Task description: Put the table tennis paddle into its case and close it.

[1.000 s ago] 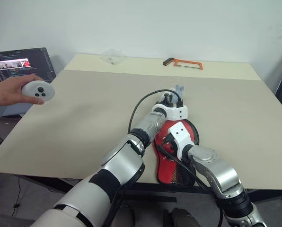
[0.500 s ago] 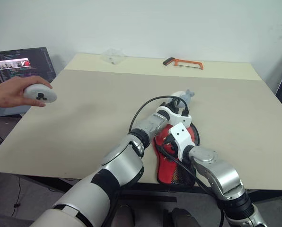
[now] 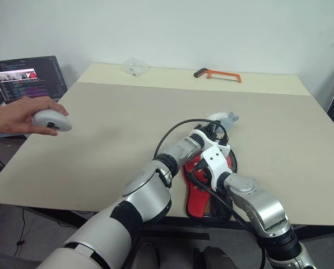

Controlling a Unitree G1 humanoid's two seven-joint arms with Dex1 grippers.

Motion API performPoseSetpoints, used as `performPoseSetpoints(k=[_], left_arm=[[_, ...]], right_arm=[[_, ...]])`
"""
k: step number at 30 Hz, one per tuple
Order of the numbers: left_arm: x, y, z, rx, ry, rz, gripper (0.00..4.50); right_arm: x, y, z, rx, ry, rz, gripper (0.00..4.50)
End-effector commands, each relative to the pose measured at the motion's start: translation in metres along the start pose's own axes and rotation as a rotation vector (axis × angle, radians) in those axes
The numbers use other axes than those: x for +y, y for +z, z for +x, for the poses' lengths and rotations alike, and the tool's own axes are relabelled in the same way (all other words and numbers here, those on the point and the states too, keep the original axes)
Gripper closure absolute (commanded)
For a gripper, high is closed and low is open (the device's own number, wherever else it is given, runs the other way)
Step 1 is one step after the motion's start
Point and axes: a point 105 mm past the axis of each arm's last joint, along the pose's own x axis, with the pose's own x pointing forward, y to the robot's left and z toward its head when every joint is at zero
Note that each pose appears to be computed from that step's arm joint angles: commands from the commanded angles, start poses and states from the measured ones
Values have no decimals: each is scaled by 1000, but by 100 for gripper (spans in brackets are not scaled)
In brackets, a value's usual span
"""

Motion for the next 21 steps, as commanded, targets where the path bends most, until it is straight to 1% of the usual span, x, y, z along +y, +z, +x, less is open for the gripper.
performPoseSetpoints(k=[1, 4, 11, 13, 15, 17, 19, 20, 21], left_arm=[[48, 46, 17, -166, 162, 15, 419], [45, 56, 17, -199, 150, 8, 419], [45, 69, 18, -227, 150, -4, 419], [45, 65, 20, -194, 142, -44, 419], [41, 53, 21, -119, 112, -85, 419], [30, 38, 21, -31, 39, -177, 419], [15, 33, 18, -6, -60, -215, 347], [8, 32, 17, 0, -107, -266, 321], [5, 32, 16, -7, -138, -306, 283]], right_arm=[[14, -45, 3, 182, 55, 59, 0], [14, -45, 4, 181, 55, 62, 0], [16, -46, 4, 181, 54, 68, 0], [16, -46, 4, 182, 53, 68, 0], [15, -47, 4, 184, 52, 68, 0], [15, -47, 4, 184, 54, 68, 0], [15, -47, 5, 183, 59, 66, 0], [15, -47, 6, 182, 62, 63, 0], [15, -47, 7, 181, 64, 61, 0]])
